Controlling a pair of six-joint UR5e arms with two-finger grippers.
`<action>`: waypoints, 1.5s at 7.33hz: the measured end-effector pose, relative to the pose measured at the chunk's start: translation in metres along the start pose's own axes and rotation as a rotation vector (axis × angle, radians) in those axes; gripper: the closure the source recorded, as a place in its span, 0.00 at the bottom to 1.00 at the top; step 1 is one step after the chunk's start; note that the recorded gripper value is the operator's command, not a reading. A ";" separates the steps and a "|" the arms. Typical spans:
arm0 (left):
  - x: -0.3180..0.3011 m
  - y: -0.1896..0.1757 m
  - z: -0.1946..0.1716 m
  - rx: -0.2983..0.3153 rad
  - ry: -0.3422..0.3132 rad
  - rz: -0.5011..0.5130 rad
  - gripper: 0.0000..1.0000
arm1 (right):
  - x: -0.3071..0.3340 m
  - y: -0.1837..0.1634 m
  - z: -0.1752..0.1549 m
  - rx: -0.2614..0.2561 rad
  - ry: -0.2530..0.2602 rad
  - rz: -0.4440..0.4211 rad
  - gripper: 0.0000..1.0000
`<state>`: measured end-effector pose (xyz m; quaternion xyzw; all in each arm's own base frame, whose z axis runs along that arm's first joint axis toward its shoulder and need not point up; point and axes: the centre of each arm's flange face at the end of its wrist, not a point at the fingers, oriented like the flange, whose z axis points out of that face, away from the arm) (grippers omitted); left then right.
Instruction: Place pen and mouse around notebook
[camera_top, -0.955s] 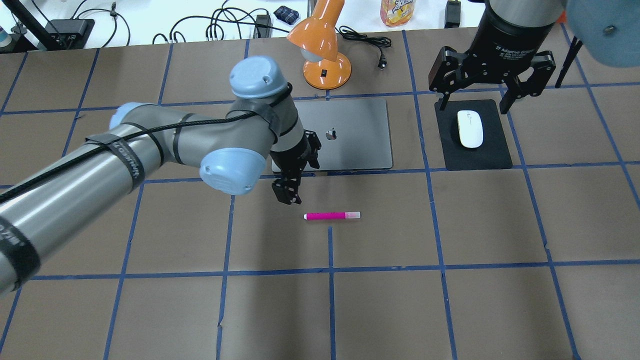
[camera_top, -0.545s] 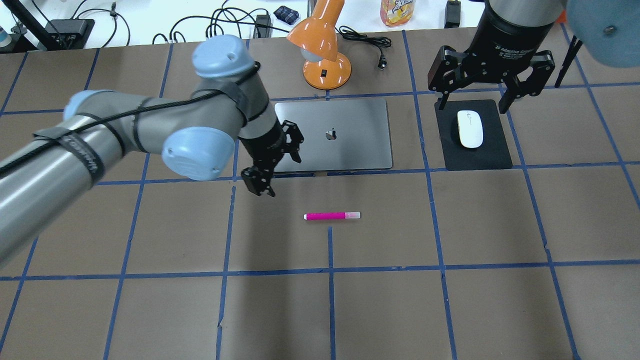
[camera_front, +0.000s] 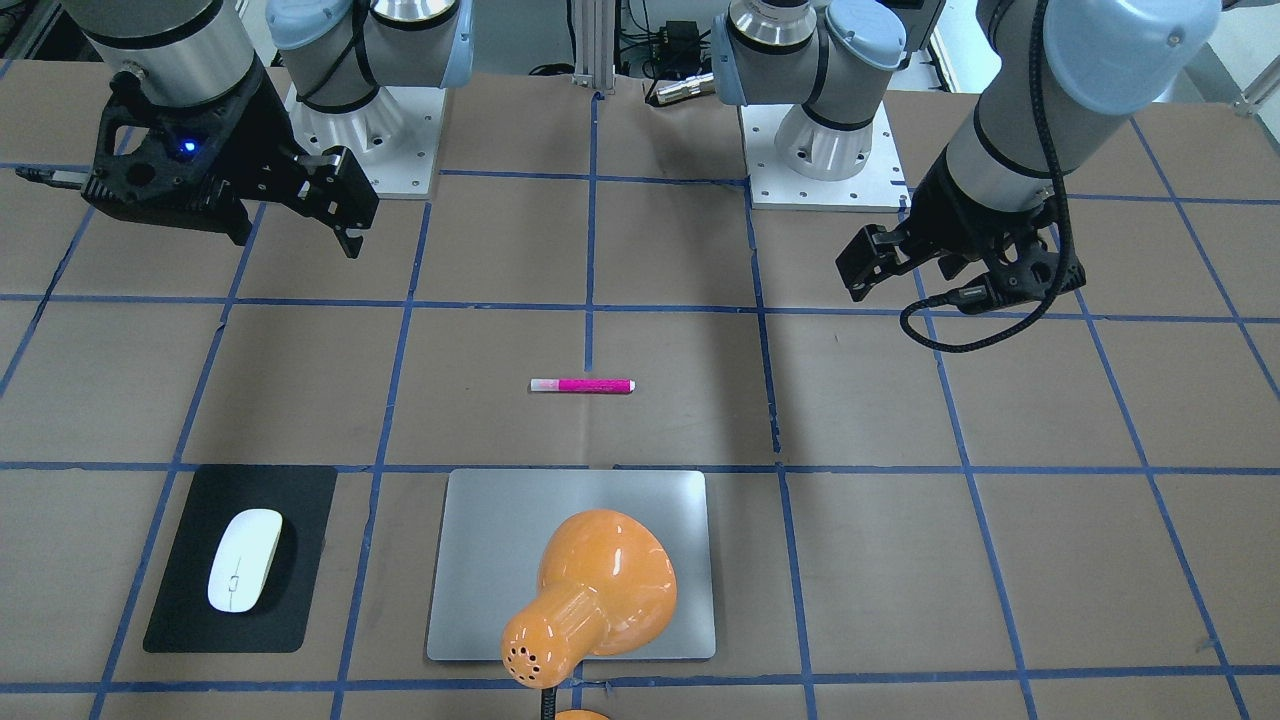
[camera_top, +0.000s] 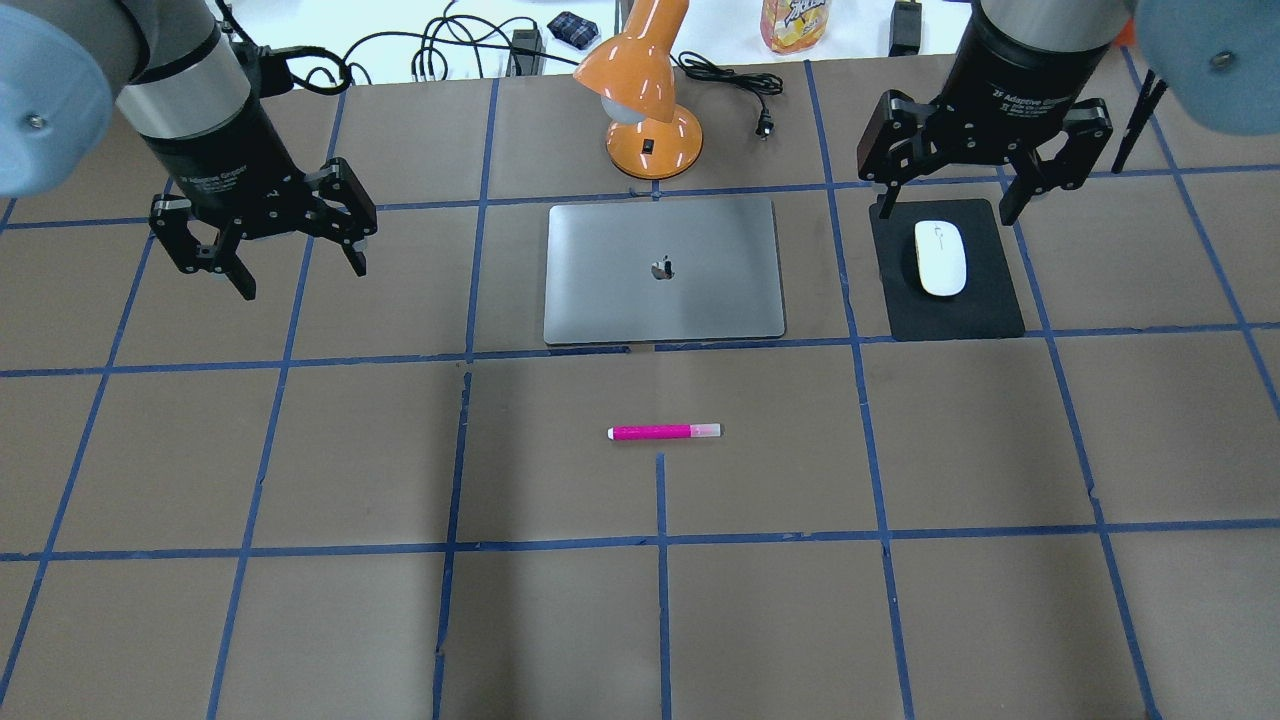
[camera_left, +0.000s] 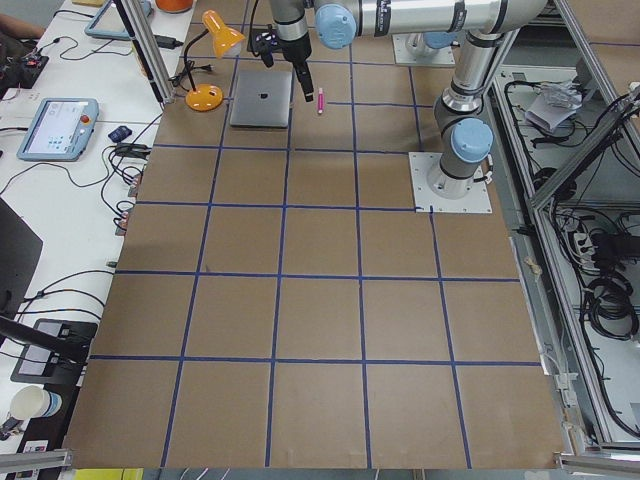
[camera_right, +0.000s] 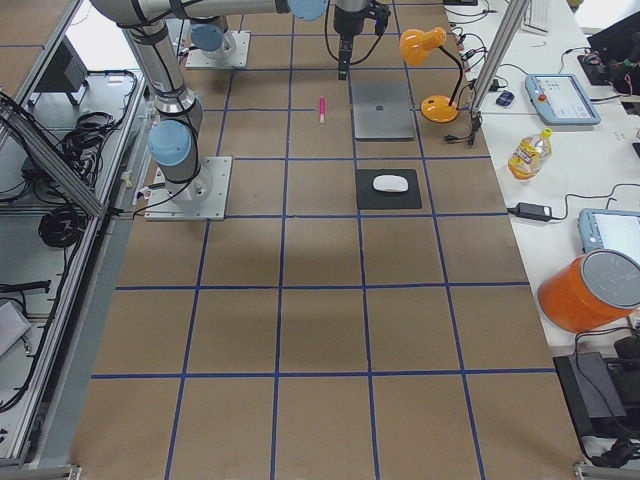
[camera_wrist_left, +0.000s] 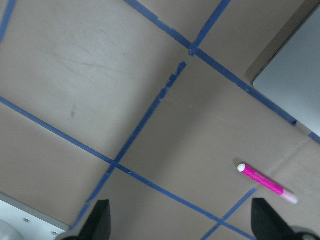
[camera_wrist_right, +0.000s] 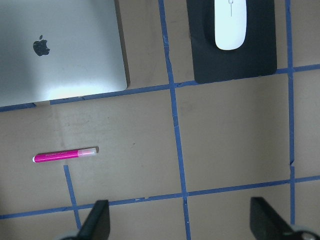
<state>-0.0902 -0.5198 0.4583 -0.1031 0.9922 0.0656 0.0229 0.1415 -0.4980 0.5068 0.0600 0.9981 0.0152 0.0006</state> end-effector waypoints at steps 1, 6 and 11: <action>0.005 -0.009 -0.003 0.055 -0.001 0.043 0.00 | 0.000 0.000 0.000 0.001 0.002 -0.001 0.00; 0.031 -0.013 -0.015 0.157 0.077 0.161 0.00 | 0.001 -0.001 0.002 -0.001 0.004 0.003 0.00; 0.027 -0.003 -0.027 0.179 0.071 0.196 0.00 | 0.001 -0.001 0.002 0.000 0.004 0.007 0.00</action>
